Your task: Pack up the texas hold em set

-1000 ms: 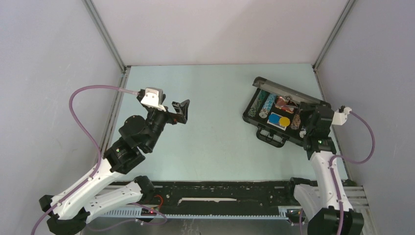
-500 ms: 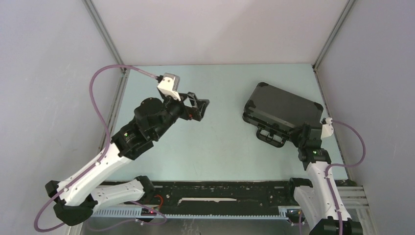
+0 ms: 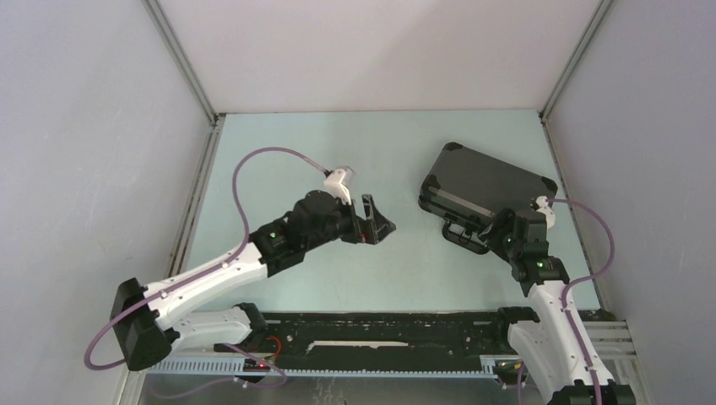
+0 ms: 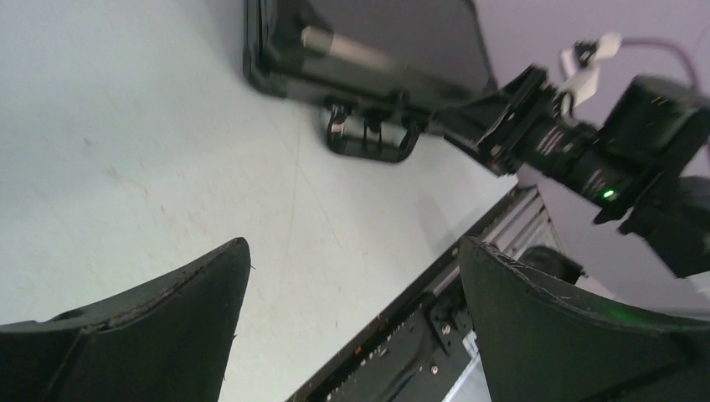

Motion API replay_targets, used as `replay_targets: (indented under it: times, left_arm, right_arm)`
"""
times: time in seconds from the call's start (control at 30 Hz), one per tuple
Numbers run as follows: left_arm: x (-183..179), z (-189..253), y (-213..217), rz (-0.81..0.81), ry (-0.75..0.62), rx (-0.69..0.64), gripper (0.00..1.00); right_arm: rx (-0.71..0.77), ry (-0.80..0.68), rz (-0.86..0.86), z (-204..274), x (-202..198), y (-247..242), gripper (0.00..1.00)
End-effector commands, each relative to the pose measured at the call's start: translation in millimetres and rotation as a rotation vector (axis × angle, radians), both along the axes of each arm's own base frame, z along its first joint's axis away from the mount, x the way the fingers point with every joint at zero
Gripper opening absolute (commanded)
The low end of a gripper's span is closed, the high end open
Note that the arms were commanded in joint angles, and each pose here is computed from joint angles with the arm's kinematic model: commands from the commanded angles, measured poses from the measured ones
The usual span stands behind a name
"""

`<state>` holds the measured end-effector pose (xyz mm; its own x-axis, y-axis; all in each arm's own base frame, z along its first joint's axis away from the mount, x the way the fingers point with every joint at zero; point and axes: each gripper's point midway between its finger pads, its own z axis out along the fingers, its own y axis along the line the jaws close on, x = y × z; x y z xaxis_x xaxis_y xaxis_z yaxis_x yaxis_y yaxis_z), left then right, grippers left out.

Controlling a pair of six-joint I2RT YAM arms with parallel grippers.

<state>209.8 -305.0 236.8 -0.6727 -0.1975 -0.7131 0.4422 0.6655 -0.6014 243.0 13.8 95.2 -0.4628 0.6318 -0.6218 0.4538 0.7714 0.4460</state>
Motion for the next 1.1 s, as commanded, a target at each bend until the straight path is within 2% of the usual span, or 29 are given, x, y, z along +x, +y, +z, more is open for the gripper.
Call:
replay_targets:
  times: [0.0, 0.13, 0.2, 0.37, 0.53, 0.63, 0.8, 0.93, 1.07]
  left_arm:
    - [-14, 3, -19, -0.026, 0.019, -0.091, 1.00]
    - [-28, -12, -22, -0.030, 0.034, -0.078, 1.00]
    - [-35, -17, -23, -0.034, 0.041, -0.085, 1.00]
    - [-40, -26, -25, -0.049, 0.042, -0.095, 1.00]
    - [-41, -38, -50, -0.128, 0.071, -0.048, 1.00]
    - [-45, -42, -74, -0.213, 0.105, -0.055, 1.00]
    - [-50, -47, -119, -0.346, 0.172, -0.110, 0.97]
    - [-41, -49, -156, -0.378, 0.238, -0.186, 0.90]
    - [-29, -61, -187, -0.354, 0.373, -0.298, 0.85]
  right_arm:
    - [0.076, -0.045, 0.273, 33, -8, 52, 0.76]
    - [0.034, -0.039, 0.366, 42, -13, 71, 0.98]
    - [0.032, -0.050, 0.381, 51, -10, 76, 1.00]
    - [0.080, -0.226, 0.474, 105, 18, 86, 1.00]
    - [0.193, -0.323, 0.361, 125, 64, 53, 0.97]
    - [0.207, -0.321, 0.308, 118, 80, 34, 0.92]
    - [0.171, -0.280, 0.203, 87, 74, -1, 0.89]
    - [0.247, -0.286, 0.183, 58, 64, -4, 0.83]
    - [0.327, -0.250, 0.148, 19, 50, 0, 0.80]
